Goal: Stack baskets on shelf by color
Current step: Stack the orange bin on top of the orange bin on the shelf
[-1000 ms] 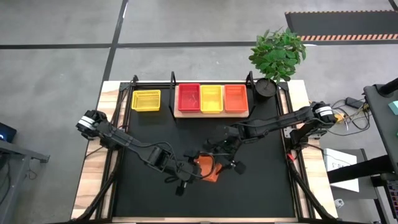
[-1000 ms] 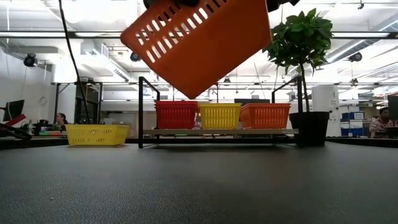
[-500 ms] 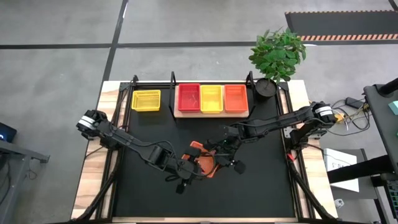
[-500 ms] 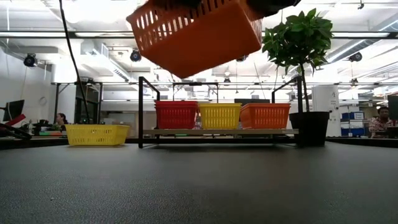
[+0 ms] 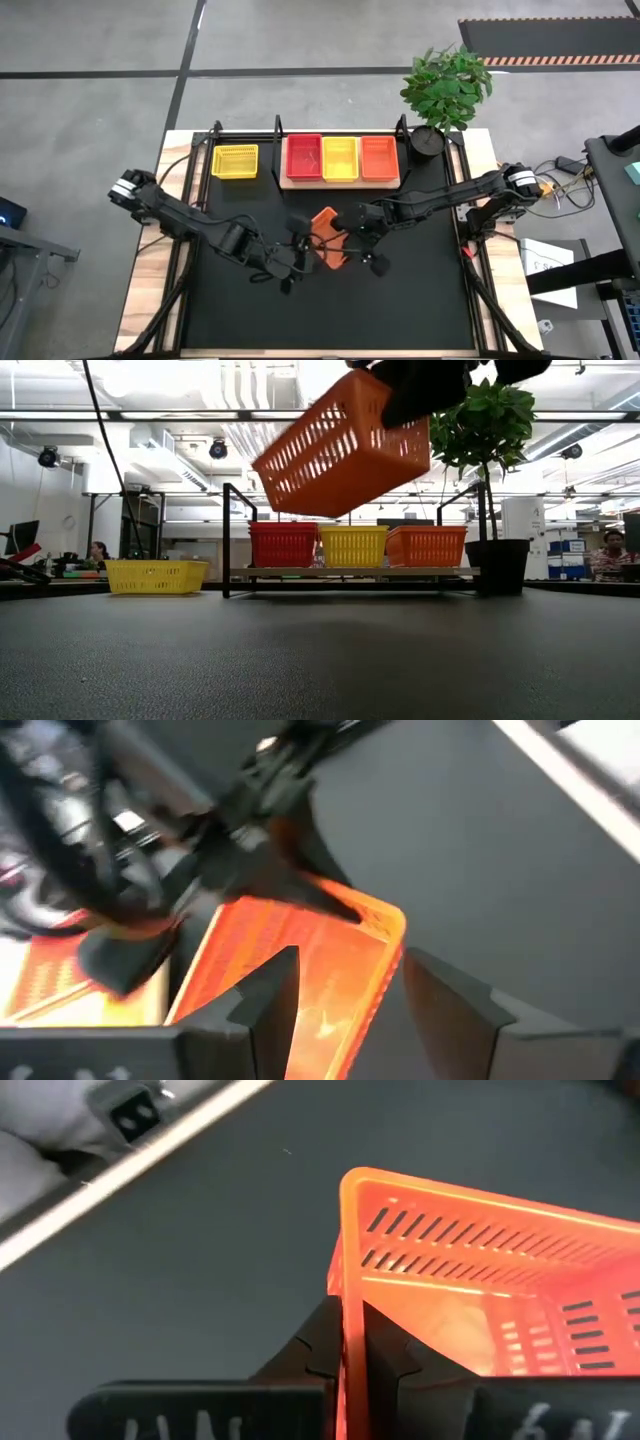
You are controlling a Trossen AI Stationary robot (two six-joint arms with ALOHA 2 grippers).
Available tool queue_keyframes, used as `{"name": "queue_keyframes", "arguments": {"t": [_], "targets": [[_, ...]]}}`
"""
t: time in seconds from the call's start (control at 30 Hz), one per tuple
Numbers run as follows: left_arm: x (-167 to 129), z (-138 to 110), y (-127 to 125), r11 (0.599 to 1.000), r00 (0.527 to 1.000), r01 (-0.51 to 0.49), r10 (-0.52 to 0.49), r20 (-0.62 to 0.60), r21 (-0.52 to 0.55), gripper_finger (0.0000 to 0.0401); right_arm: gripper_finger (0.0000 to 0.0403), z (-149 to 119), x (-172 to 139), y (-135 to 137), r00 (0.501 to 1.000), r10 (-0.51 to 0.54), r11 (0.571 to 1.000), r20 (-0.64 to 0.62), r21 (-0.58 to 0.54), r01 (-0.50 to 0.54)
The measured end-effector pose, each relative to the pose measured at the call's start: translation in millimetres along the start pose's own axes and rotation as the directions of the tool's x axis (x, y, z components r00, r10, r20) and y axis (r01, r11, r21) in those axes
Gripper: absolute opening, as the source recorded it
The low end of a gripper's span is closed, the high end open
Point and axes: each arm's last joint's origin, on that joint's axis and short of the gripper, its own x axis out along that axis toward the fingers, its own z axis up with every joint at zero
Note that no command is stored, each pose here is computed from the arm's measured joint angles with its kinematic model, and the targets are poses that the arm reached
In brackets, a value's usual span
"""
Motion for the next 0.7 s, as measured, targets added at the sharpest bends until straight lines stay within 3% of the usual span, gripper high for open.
{"name": "queue_keyframes", "arguments": {"t": [0.23, 0.4, 0.7], "targets": [[-12.5, -16.4, 4.4, 0.988, 0.987, -0.157, 0.157, -0.01, -0.003, 0.0164, 0.0008, -2.8, -9.5, 0.9, 0.988, -0.132, 0.99, -0.076, 0.042, 0.135], [-26.9, -23.3, 7.4, 0.983, 0.98, -0.174, 0.179, 0.09, -0.062, 0.0164, 0.0008, -2.2, -27.3, 1.3, 0.961, -0.247, 0.965, -0.126, 0.053, 0.256], [-47.0, -40.3, 13.7, 0.977, 0.967, -0.181, 0.197, 0.161, -0.11, 0.0164, 0.0008, -16.8, -78.1, -16.1, 0.918, -0.386, 0.906, -0.09, 0.147, 0.396]]}}
